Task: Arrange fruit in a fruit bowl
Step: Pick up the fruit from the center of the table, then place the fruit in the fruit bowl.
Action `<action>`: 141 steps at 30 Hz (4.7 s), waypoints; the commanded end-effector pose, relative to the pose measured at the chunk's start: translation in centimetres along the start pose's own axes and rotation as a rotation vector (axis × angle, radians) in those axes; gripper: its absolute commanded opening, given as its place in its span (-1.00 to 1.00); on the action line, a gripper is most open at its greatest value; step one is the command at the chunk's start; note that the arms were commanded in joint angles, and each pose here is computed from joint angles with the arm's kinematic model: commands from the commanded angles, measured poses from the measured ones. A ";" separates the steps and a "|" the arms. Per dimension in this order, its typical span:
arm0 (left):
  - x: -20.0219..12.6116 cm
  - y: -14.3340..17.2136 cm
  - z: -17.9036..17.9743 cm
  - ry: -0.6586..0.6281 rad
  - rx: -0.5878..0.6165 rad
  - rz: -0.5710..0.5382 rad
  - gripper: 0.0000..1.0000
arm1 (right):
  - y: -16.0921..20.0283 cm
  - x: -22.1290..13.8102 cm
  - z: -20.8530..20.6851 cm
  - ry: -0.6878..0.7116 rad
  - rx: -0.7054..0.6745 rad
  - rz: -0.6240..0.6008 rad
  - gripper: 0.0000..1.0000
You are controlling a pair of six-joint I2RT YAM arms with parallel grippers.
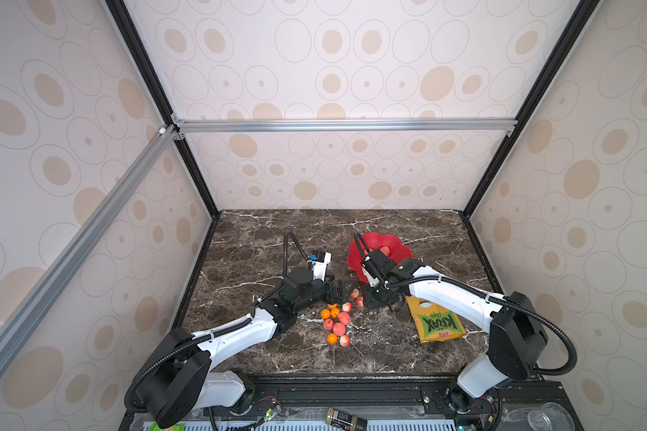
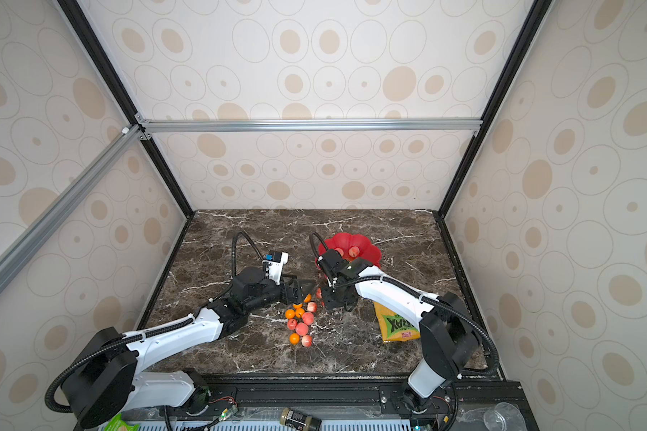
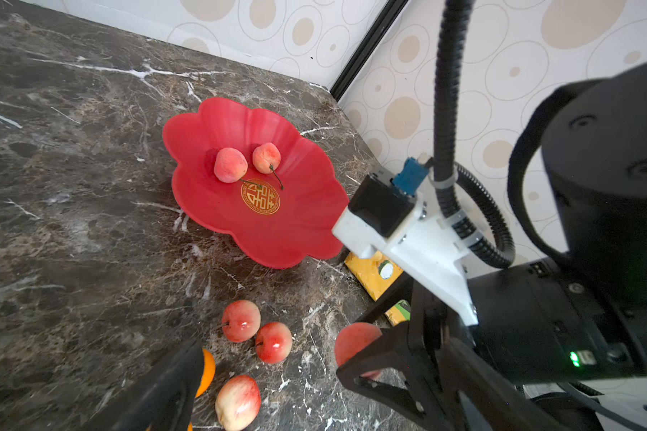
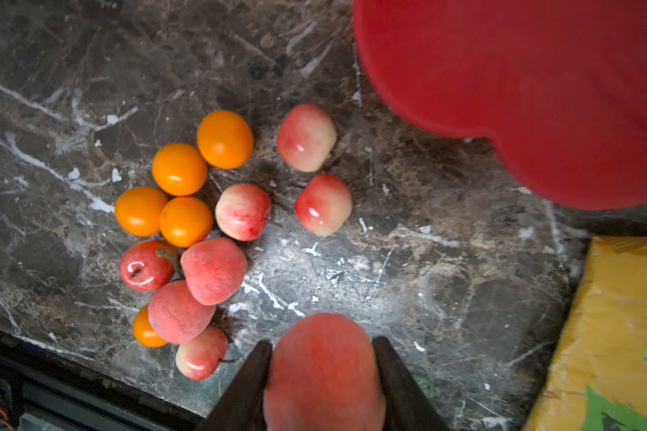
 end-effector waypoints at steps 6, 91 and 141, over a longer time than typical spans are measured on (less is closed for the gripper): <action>2.5 -3.1 -1.5 0.050 0.067 -0.036 0.98 | -4.0 -2.0 -2.1 -0.002 0.042 -0.052 -0.13; 11.8 -3.3 6.7 -0.006 0.049 0.046 0.98 | -19.0 10.3 -8.5 0.127 0.195 0.047 -0.12; 2.3 -0.6 3.5 -0.041 0.040 0.057 0.98 | -7.8 0.0 -3.9 -0.032 0.153 -0.111 0.22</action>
Point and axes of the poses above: each gripper's point midway between its finger pads, its own x axis out along the fingers, its own z axis along the line the jaws close on, y = z × x, the point moved 1 cm from there along -x, back along the fingers, and after that the axes turned 10 degrees about x, right-handed, at the moved point
